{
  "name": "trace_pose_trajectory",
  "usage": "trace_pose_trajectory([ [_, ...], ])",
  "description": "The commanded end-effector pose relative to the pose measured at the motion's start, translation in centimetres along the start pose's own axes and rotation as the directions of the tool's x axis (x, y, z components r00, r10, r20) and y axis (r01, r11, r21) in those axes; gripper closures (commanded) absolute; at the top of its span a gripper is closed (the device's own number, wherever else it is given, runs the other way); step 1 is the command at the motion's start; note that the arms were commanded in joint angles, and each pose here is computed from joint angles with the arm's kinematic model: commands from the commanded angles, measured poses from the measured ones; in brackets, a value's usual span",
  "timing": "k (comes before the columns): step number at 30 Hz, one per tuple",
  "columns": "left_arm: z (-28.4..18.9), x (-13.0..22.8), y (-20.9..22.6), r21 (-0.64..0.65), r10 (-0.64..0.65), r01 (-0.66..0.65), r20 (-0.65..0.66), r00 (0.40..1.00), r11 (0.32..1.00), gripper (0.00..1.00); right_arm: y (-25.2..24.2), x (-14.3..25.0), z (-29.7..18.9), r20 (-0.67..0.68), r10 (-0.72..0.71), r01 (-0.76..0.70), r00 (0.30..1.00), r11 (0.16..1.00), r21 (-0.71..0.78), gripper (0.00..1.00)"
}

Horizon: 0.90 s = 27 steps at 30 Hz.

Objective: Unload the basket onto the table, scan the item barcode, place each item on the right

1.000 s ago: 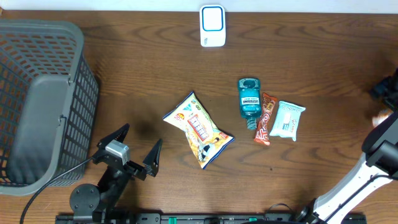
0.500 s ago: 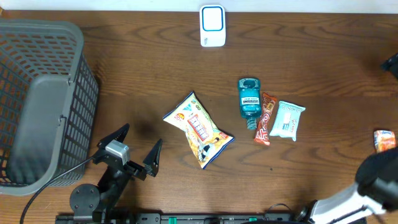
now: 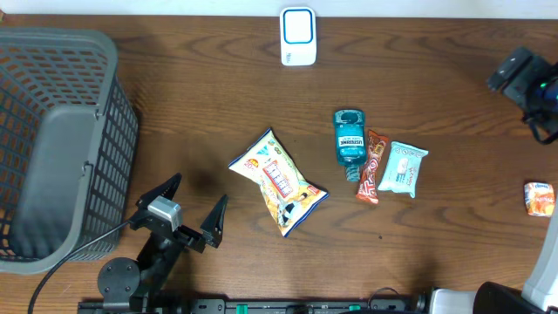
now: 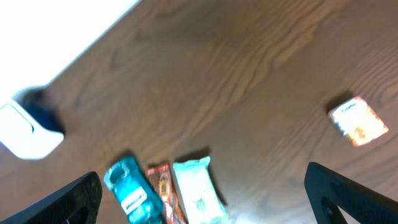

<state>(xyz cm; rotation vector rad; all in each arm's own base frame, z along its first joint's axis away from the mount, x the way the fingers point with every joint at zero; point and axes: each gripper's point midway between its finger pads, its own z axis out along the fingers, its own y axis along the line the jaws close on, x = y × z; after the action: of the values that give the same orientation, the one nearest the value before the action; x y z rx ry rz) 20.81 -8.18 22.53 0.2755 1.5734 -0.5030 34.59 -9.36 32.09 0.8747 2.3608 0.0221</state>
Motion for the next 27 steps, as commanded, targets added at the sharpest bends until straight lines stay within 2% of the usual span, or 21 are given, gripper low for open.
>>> trace_pose_trajectory([
  [1,-0.1,-0.2,-0.3,0.015,-0.001,0.001,0.006,1.000,1.000,0.02,0.8,2.7,1.2,-0.091,-0.015,0.015,0.996,1.000,0.000,0.01],
  [8,-0.1,-0.2,-0.3,0.015,-0.001,0.001,0.006,1.000,1.000,0.02,2.2,11.2,5.9,-0.349,-0.097,0.088,0.932,0.995,-0.041,0.01],
  [17,-0.1,-0.2,-0.3,0.015,-0.001,0.001,0.006,1.000,1.000,0.02,2.1,20.3,11.0,-0.542,-0.135,0.087,0.829,0.990,-0.113,0.02],
  [21,-0.1,-0.2,-0.3,0.015,-0.001,0.001,0.006,1.000,1.000,0.02,1.7,22.2,11.1,-0.592,-0.134,0.080,0.795,0.990,-0.116,0.10],
  [27,-0.1,-0.2,-0.3,0.015,-0.001,0.001,0.006,1.000,1.000,0.02,1.9,23.0,10.8,-0.599,-0.181,0.131,0.780,0.983,-0.126,0.10],
])
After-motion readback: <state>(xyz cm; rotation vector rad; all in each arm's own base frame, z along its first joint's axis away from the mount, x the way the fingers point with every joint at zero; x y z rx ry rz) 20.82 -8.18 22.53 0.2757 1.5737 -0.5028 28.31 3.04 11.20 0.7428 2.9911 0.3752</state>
